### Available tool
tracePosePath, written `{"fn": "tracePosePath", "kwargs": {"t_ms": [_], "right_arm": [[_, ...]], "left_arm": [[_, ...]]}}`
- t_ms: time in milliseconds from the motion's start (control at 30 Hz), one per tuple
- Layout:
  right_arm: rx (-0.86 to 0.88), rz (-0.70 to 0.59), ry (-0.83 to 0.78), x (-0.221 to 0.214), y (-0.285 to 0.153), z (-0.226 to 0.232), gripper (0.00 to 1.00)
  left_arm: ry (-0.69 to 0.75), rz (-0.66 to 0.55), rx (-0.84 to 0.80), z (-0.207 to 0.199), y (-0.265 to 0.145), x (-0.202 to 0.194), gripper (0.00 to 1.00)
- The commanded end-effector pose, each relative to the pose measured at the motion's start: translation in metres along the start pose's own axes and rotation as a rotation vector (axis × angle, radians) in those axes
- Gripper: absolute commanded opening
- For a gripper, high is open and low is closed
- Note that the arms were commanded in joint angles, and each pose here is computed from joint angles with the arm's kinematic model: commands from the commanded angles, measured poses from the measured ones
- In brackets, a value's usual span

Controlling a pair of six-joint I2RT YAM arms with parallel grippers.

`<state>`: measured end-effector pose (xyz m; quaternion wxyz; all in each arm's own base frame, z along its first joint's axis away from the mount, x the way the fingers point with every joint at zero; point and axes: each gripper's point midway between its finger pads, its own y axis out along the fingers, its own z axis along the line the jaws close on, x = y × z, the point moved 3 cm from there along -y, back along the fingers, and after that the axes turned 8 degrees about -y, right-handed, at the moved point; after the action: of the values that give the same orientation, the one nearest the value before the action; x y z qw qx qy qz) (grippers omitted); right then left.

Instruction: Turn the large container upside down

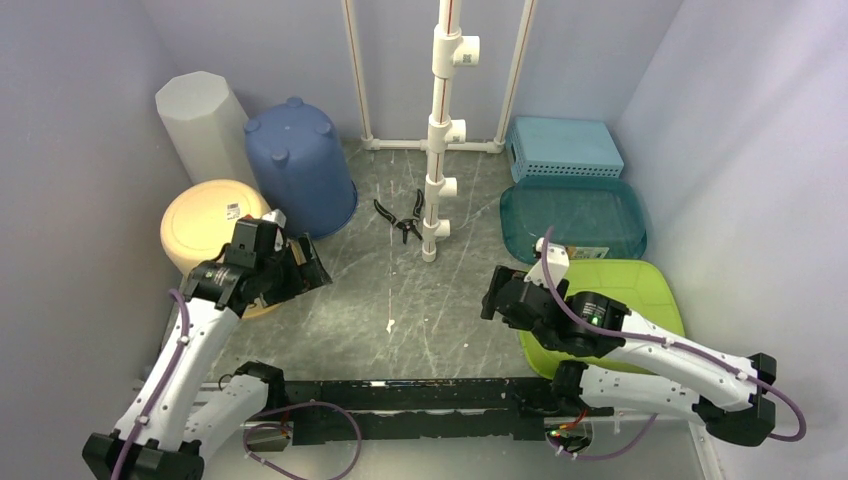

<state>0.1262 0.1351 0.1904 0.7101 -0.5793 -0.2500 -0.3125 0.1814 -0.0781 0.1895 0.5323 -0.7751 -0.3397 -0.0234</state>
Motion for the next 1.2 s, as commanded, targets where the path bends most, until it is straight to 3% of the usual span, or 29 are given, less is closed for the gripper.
{"fn": "tracePosePath", "kwargs": {"t_ms": [0, 233, 333, 467, 833, 1033, 1167], "right_arm": [[-0.052, -0.076, -0.075, 0.028, -0.007, -0.003, 0.99], [-0.093, -0.121, -0.132, 0.054, -0.003, -0.010, 0.99], [-0.206, -0.101, -0.144, 0.070, 0.013, -0.034, 1.00], [-0.203, -0.036, -0.102, 0.092, 0.029, -0.048, 1.00], [-0.014, 0.003, -0.015, 0.136, 0.046, -0.041, 1.00], [-0.060, -0.041, 0.012, 0.141, 0.038, -0.048, 0.99], [-0.051, -0.055, 0.021, 0.141, 0.032, -0.048, 1.00]], "left_arm": [[0.035, 0.028, -0.192, -0.027, -0.016, -0.004, 0.94], [0.022, 0.082, -0.345, -0.054, -0.027, -0.006, 0.94], [0.015, 0.095, -0.382, -0.058, -0.022, -0.009, 0.94], [0.049, 0.138, -0.481, -0.077, -0.026, -0.011, 0.94], [0.229, 0.027, -0.384, -0.117, -0.040, -0.002, 0.94], [0.240, -0.049, -0.362, -0.118, -0.053, 0.013, 0.94], [0.238, -0.125, -0.258, -0.108, -0.067, 0.030, 0.94]]}}
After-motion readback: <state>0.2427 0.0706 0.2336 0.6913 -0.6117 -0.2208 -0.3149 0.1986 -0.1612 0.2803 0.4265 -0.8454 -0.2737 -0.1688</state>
